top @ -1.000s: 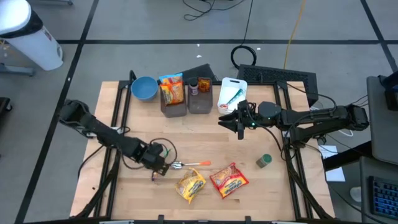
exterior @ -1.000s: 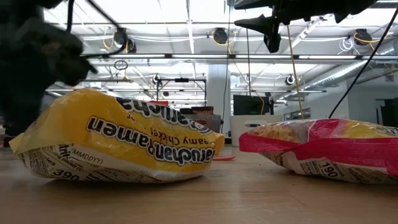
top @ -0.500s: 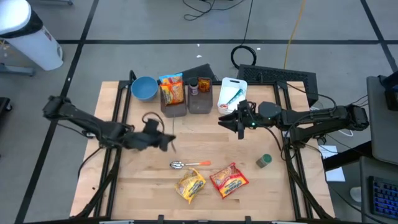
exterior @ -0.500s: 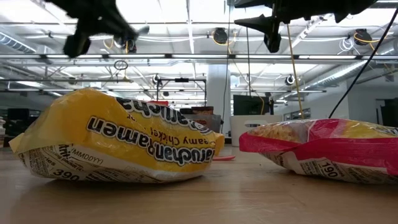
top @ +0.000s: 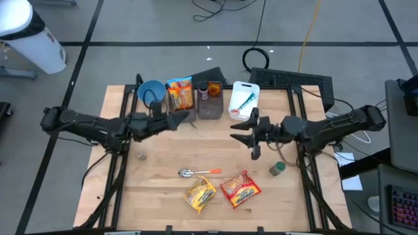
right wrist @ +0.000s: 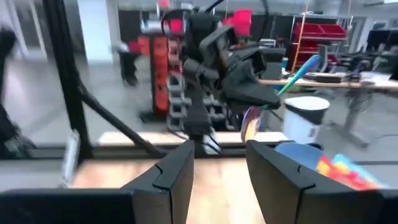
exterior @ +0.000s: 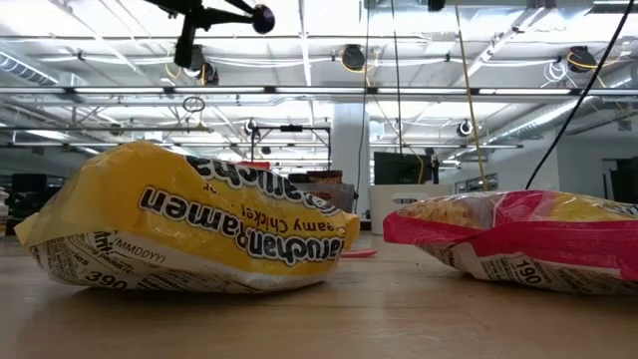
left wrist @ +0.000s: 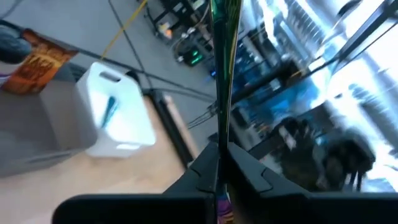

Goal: Pick & Place Food Item
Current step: Put the blue green spoon into the white bin

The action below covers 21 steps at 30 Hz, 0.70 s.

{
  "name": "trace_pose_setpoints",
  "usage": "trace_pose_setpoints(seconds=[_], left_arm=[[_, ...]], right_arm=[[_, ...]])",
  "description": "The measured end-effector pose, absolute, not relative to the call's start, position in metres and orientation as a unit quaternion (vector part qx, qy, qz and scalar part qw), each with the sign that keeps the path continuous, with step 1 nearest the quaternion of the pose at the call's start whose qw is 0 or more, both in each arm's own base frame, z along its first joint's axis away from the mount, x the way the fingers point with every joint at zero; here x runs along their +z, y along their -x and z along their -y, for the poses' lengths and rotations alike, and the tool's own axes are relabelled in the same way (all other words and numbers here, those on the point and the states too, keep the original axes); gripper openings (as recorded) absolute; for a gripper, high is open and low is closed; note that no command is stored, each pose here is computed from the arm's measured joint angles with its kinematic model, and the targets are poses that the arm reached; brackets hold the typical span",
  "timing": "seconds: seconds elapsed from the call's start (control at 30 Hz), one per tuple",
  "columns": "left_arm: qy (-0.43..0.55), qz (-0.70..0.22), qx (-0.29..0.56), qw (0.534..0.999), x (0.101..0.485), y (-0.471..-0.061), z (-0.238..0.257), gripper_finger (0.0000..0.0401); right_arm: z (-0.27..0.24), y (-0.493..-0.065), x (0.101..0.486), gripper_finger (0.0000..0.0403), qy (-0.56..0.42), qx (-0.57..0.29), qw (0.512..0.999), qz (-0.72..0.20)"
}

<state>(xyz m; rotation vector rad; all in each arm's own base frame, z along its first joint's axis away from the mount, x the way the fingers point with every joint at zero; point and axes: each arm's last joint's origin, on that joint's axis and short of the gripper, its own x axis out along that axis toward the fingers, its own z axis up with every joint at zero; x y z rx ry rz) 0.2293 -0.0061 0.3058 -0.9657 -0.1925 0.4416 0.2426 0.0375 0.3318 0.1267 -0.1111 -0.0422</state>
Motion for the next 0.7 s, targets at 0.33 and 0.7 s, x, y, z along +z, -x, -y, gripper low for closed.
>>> trace_pose_setpoints(seconds=[0.33, 0.7], left_arm=[[0.497, 0.157, 0.191, 0.832, 0.318, -0.229, -0.016, 0.0018], [0.520, 0.206, 0.152, 0.815, 0.317, -0.247, -0.018, 0.0019]], right_arm=[[-0.057, -0.278, 0.356, 0.0145, 0.085, -0.039, 0.996, -0.003], [-0.041, -0.331, 0.359, 0.0214, 0.093, -0.106, 0.990, -0.022]])
